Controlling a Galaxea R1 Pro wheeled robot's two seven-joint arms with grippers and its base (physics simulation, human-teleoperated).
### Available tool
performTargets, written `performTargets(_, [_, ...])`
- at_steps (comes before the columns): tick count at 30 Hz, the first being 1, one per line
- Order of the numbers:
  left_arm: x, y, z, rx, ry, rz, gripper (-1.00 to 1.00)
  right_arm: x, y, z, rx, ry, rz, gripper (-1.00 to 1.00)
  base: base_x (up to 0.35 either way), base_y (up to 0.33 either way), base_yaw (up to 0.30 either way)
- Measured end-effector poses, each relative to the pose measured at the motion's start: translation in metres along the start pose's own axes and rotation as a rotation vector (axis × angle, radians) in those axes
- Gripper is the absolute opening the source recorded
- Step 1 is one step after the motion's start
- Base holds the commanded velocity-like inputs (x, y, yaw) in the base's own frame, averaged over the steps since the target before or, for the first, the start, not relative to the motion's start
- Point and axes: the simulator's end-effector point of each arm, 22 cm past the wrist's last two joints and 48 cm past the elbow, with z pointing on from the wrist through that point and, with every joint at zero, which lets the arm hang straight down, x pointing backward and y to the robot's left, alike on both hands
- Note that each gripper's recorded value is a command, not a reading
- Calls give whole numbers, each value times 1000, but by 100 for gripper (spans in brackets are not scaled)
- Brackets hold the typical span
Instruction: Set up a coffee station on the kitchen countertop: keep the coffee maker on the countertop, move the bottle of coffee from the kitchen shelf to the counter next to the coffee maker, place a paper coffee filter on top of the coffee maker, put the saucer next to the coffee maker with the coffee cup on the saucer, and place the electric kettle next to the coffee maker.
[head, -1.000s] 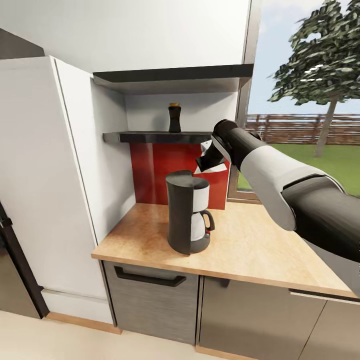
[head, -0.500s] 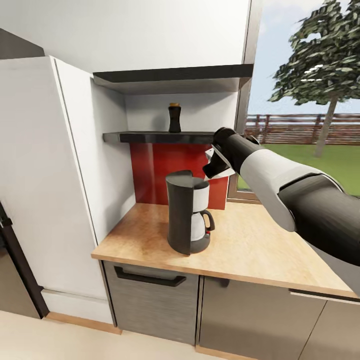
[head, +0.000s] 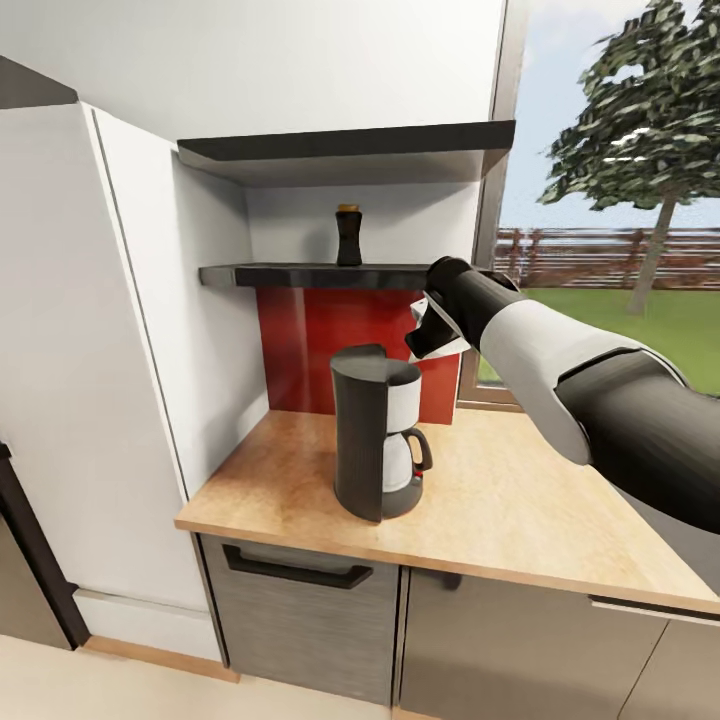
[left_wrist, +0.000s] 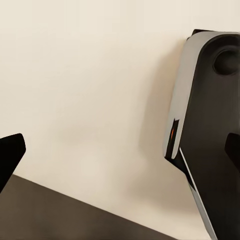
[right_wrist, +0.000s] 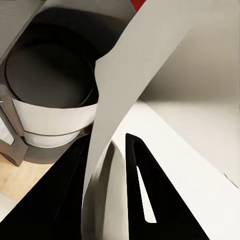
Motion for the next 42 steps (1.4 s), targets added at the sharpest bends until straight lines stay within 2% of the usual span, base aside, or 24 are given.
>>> performTargets(28, [1, 0, 0, 0, 4, -1, 100, 5, 2, 5, -5, 9, 0, -100, 38, 36, 0])
performTargets(34, [1, 0, 0, 0, 3, -2, 100, 19, 10, 18, -18, 36, 0, -100, 0, 6, 0])
performTargets(42, [1, 0, 0, 0, 3, -2, 100, 21, 11, 21, -21, 42, -1, -100, 0, 0, 0])
